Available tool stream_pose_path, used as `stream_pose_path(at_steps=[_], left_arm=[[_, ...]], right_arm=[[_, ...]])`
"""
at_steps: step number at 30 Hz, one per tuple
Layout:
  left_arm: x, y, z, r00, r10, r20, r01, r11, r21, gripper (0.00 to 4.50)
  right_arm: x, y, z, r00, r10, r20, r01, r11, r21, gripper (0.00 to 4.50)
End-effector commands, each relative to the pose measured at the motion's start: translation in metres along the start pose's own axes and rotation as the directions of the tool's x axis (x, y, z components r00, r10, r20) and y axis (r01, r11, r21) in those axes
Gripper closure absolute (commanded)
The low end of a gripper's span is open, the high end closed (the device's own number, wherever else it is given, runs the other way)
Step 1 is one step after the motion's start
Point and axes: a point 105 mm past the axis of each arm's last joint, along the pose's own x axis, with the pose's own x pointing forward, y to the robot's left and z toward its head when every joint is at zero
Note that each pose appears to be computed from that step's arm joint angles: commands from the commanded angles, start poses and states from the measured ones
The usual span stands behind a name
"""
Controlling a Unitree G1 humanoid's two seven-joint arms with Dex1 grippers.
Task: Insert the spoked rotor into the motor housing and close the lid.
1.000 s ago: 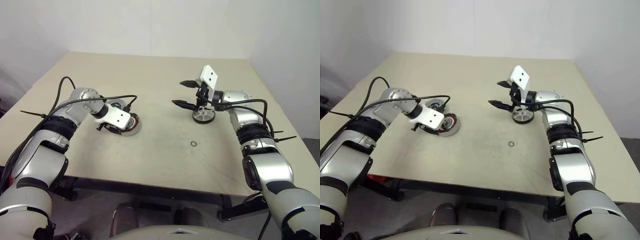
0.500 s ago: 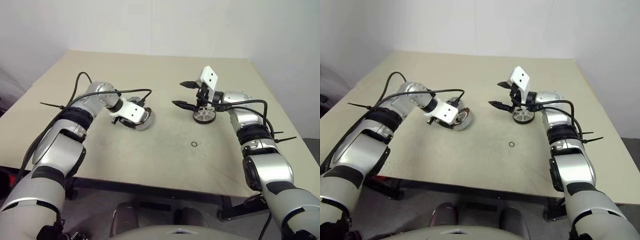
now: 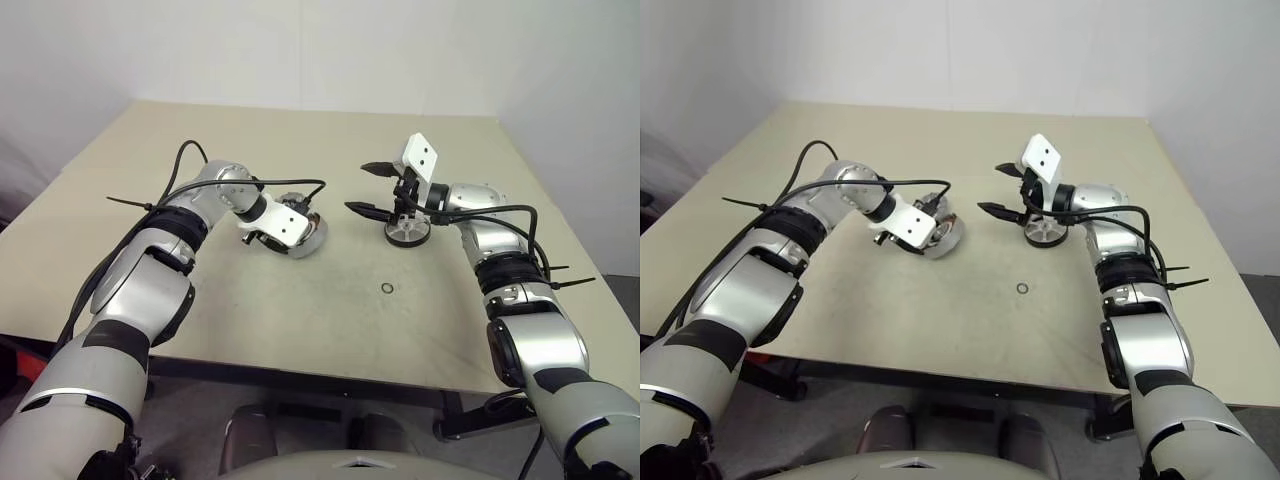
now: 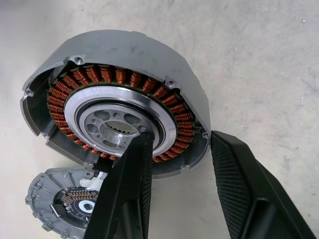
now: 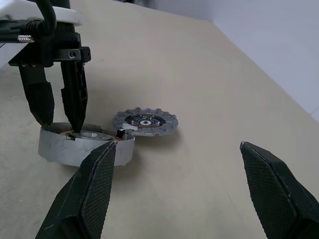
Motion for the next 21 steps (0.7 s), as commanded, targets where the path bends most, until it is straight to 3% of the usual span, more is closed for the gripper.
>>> stream_pose_path(at_steps=[1, 16, 21], left_arm=[[-0.0076, 0.0036, 0.0001, 1.000, -0.005, -0.018, 0.006, 1.000, 0.024, 3.02], [-0.0047, -0.0002, -0.0027, 1.000, -0.008, -0.009, 0.008, 1.000, -0.019, 3.02], [-0.0048, 0.0054, -0.0026, 0.999, 0.042, -0.009, -0.042, 0.999, -0.026, 1.44]], right_arm=[[-0.0042, -0.0082, 0.0163, 0.998, -0.034, 0.054, 0.035, 0.999, -0.030, 0.00], [-0.0012, -0.0090, 0.0193, 0.997, -0.039, 0.070, 0.042, 0.999, -0.032, 0.00], [-0.0008, -0.0089, 0.0193, 0.997, -0.040, 0.071, 0.042, 0.999, -0.031, 0.00]])
